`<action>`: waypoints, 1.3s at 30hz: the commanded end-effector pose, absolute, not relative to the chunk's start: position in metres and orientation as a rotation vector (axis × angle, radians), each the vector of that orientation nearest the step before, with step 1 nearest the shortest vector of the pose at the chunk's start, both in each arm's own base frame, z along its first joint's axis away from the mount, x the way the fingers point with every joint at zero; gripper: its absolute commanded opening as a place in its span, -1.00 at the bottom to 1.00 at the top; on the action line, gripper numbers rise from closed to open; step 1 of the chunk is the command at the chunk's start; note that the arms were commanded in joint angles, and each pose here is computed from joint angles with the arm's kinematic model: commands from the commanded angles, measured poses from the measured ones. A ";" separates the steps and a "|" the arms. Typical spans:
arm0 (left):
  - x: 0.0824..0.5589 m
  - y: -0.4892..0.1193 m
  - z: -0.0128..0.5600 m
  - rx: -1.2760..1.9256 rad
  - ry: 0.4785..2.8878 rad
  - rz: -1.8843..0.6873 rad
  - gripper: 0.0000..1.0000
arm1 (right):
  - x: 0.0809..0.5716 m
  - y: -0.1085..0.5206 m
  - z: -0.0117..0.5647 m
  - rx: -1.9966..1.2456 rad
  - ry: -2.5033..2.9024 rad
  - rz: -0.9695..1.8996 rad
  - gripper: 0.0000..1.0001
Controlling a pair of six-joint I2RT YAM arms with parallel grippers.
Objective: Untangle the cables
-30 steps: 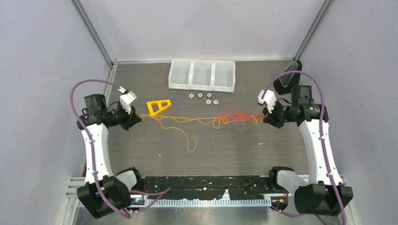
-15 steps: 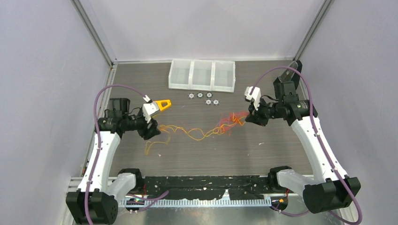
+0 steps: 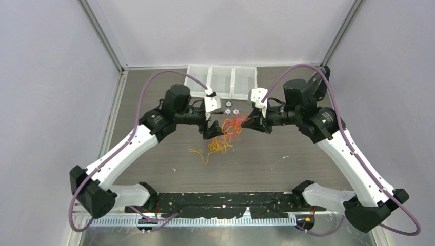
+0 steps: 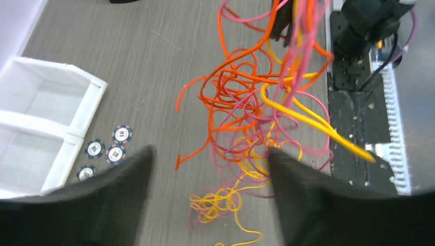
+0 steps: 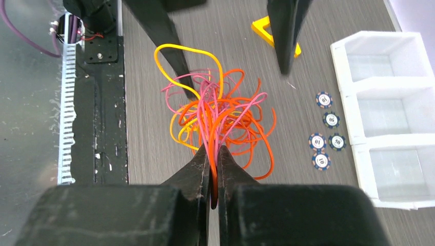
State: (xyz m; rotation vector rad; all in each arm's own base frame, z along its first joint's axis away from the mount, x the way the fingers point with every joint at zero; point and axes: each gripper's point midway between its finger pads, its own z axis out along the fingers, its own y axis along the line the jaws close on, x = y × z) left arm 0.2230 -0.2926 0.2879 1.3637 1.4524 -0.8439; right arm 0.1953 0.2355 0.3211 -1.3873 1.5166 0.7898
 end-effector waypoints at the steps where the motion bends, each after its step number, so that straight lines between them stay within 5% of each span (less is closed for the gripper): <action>1: 0.230 -0.316 0.313 1.330 1.402 -0.888 -0.14 | 0.199 0.244 0.354 -1.338 1.448 0.777 -0.89; 2: 0.230 -0.313 0.312 1.343 1.412 -0.871 -0.63 | 0.205 0.240 0.354 -1.328 1.465 0.732 -0.89; 4: 0.230 -0.291 0.296 1.344 1.477 -0.857 -1.00 | 0.209 0.225 0.345 -1.319 1.522 0.677 -0.89; 26: 0.307 -0.023 0.263 0.617 1.899 -0.410 -1.00 | 0.268 -0.003 0.219 -1.123 2.113 0.175 -0.89; 37: 0.293 -0.013 0.251 0.708 1.924 -0.390 -1.00 | 0.258 0.026 0.227 -1.127 2.082 0.436 -0.90; 38: 0.285 -0.024 0.250 0.767 1.919 -0.433 -0.86 | 0.257 0.032 0.233 -1.132 2.065 0.455 -0.89; 39: 0.278 -0.039 0.251 0.831 1.907 -0.478 -0.25 | 0.254 0.047 0.238 -1.145 2.039 0.507 -0.89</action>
